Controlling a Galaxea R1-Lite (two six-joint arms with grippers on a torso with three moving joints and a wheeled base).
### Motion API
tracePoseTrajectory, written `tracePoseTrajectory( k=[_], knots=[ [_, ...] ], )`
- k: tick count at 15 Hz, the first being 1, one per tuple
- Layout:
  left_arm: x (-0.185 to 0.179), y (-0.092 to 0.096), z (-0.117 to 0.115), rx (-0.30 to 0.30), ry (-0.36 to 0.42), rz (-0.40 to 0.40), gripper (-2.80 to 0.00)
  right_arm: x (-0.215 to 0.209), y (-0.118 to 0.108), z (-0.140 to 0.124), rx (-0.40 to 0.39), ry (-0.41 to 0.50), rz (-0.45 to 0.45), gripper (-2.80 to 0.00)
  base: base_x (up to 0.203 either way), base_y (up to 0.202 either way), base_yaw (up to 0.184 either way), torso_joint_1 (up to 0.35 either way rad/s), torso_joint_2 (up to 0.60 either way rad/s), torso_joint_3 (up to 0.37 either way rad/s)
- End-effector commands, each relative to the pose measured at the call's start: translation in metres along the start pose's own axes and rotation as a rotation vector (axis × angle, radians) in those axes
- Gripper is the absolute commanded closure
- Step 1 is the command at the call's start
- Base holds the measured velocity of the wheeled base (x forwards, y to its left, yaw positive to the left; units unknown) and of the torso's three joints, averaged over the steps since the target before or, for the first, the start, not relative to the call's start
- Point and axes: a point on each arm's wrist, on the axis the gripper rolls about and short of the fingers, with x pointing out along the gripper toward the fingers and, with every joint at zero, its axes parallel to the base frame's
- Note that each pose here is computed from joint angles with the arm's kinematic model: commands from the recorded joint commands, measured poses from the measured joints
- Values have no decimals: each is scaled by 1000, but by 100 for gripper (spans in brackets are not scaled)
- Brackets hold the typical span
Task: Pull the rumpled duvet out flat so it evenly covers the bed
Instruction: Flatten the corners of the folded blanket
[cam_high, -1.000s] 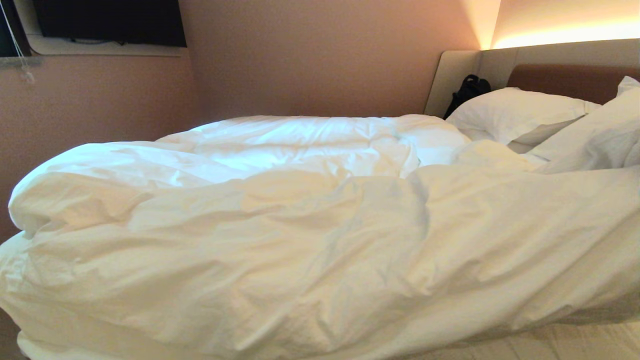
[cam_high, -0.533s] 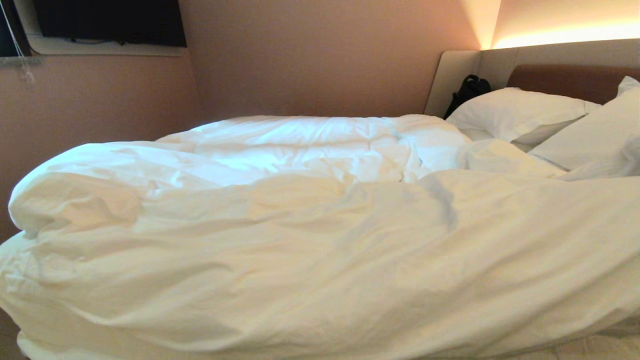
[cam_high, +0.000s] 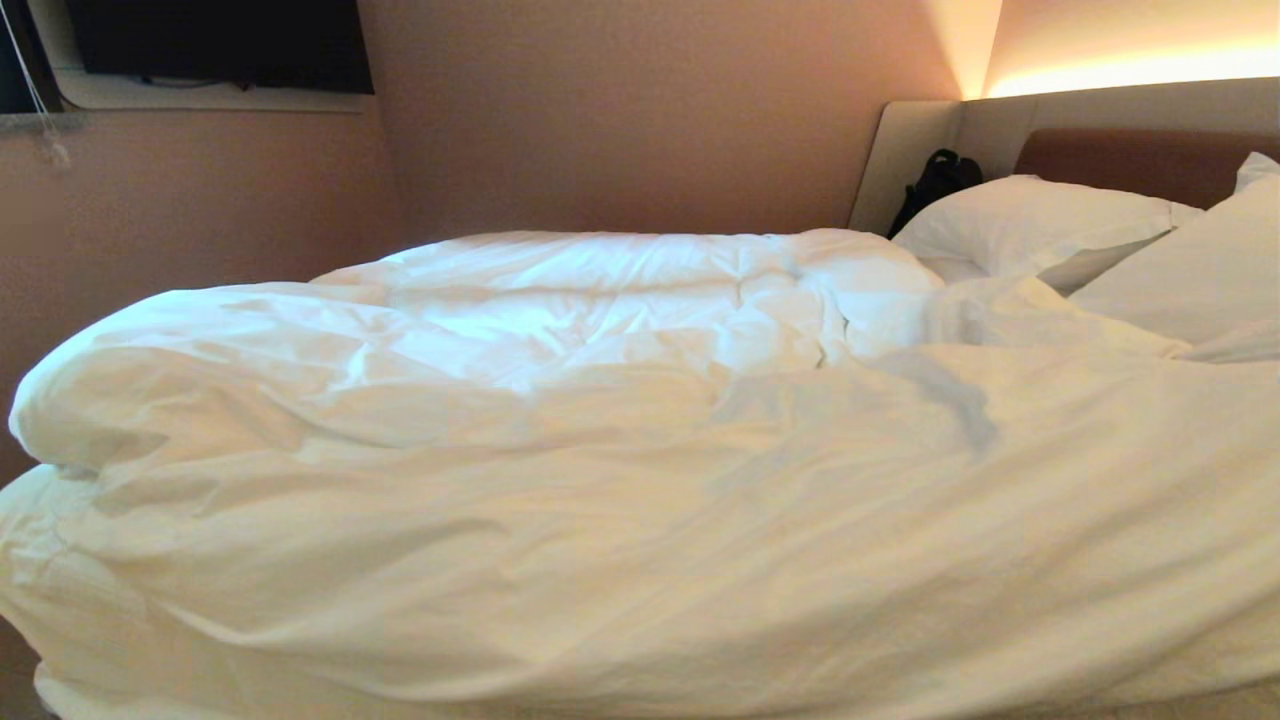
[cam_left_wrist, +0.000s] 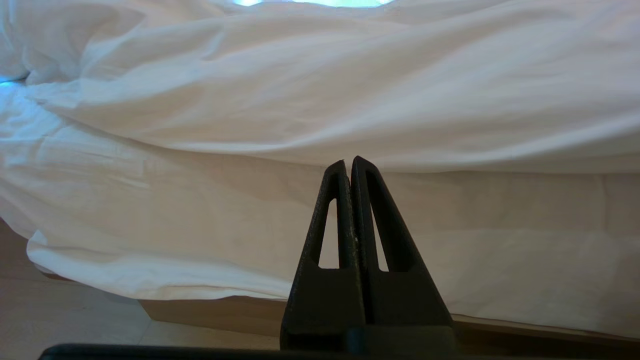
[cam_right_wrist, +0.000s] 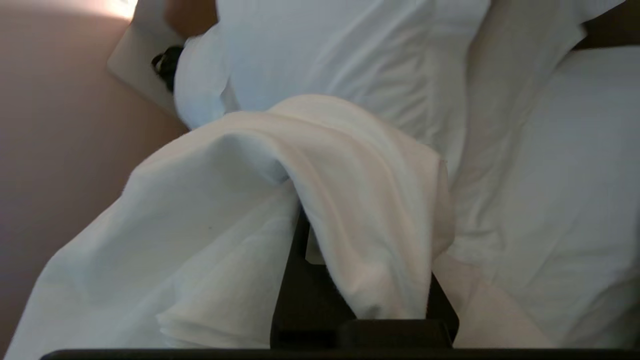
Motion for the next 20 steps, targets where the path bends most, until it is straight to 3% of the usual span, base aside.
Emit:
tracePoseTrajectory(
  k=[1,11,20],
  knots=[
    [0,0,0,0,0,0,0,9,-8,4,16,1,-31,0,0,0,0,0,0,0],
    [0,0,0,0,0,0,0,23,-30,22,42,-32,-107,0,0,0,0,0,0,0],
    [0,0,0,0,0,0,0,24,-36,24,50,-37,-128,0,0,0,0,0,0,0]
  ],
)
